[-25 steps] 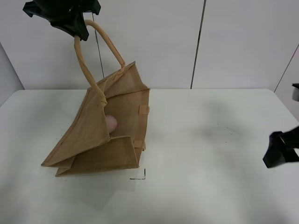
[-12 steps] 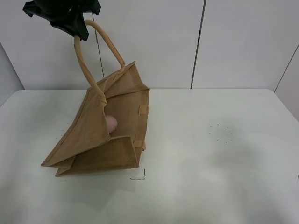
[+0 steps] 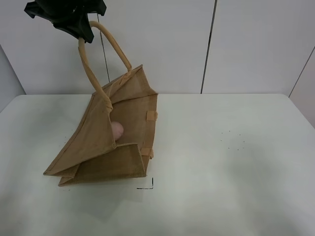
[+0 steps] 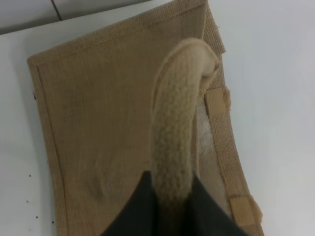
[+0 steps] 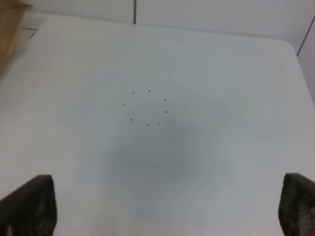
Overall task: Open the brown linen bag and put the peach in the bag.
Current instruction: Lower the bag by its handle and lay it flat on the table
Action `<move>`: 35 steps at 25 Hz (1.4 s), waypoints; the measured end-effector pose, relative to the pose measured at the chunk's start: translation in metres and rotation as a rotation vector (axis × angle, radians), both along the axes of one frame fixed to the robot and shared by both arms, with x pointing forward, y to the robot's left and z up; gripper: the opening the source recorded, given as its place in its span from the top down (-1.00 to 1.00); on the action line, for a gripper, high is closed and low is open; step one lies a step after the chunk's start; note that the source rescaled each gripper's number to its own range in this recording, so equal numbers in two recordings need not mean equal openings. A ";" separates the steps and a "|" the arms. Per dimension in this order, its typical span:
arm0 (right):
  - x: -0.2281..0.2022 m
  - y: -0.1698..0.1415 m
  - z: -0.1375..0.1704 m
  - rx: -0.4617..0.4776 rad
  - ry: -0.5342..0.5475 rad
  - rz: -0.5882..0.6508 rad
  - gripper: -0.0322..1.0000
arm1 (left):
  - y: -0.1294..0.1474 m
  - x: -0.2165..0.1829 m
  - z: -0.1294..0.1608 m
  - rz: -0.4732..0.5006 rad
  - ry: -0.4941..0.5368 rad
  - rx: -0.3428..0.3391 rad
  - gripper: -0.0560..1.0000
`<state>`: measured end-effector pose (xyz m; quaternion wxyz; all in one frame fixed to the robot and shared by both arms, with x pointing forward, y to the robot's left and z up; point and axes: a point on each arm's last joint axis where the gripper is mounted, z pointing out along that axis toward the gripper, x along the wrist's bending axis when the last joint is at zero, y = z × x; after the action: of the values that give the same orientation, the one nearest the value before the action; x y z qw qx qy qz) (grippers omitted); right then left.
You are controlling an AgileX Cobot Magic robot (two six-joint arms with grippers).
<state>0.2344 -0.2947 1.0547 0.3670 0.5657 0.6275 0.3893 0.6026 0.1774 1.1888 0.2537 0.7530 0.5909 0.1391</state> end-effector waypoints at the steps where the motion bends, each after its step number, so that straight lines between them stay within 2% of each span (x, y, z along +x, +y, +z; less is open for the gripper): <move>1: 0.000 0.000 0.000 0.000 0.000 -0.001 -1.00 | 0.000 0.000 0.000 0.000 0.000 -0.001 0.89; 6: 0.000 0.000 0.000 -0.001 0.000 -0.001 -1.00 | -0.004 0.004 -0.006 -0.008 0.020 -0.019 0.89; 12: 0.000 0.000 0.000 -0.001 0.000 -0.001 -1.00 | -0.022 0.040 -0.070 -0.022 0.162 -0.047 0.89; 14: 0.000 0.000 0.000 -0.001 0.000 -0.001 -1.00 | -0.025 0.045 -0.081 -0.024 0.187 -0.049 0.89; 20: 0.000 0.000 0.000 0.000 0.000 -0.002 -1.00 | -0.035 0.073 -0.158 -0.023 0.347 -0.014 0.89; 23: 0.000 0.000 0.000 0.000 0.000 -0.002 -1.00 | -0.037 0.079 -0.183 -0.043 0.389 0.009 0.87; 24: 0.000 0.000 0.000 0.000 0.000 -0.002 -1.00 | -0.038 0.080 -0.189 -0.048 0.398 0.014 0.79; 26: 0.000 0.000 0.000 0.001 0.000 -0.003 -1.00 | -0.038 0.082 -0.193 -0.051 0.400 0.017 0.40; 28: 0.000 0.000 0.000 0.001 0.000 -0.003 -1.00 | -0.038 0.082 -0.193 -0.052 0.396 0.016 -0.17; 30: 0.000 0.000 0.000 0.001 0.000 -0.003 -1.00 | -0.039 0.082 -0.193 -0.052 0.396 0.015 -0.56; 33: 0.000 0.000 0.000 0.001 -0.002 -0.003 -1.00 | -0.038 0.082 -0.193 -0.058 0.393 0.028 -0.75; 35: 0.000 0.000 0.000 0.001 -0.002 -0.003 -1.00 | -0.033 0.084 -0.194 -0.056 0.381 0.078 -0.78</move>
<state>0.2341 -0.2949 1.0547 0.3676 0.5664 0.6262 0.3897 0.6861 0.1440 0.9949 0.1118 0.7911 0.6013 0.0099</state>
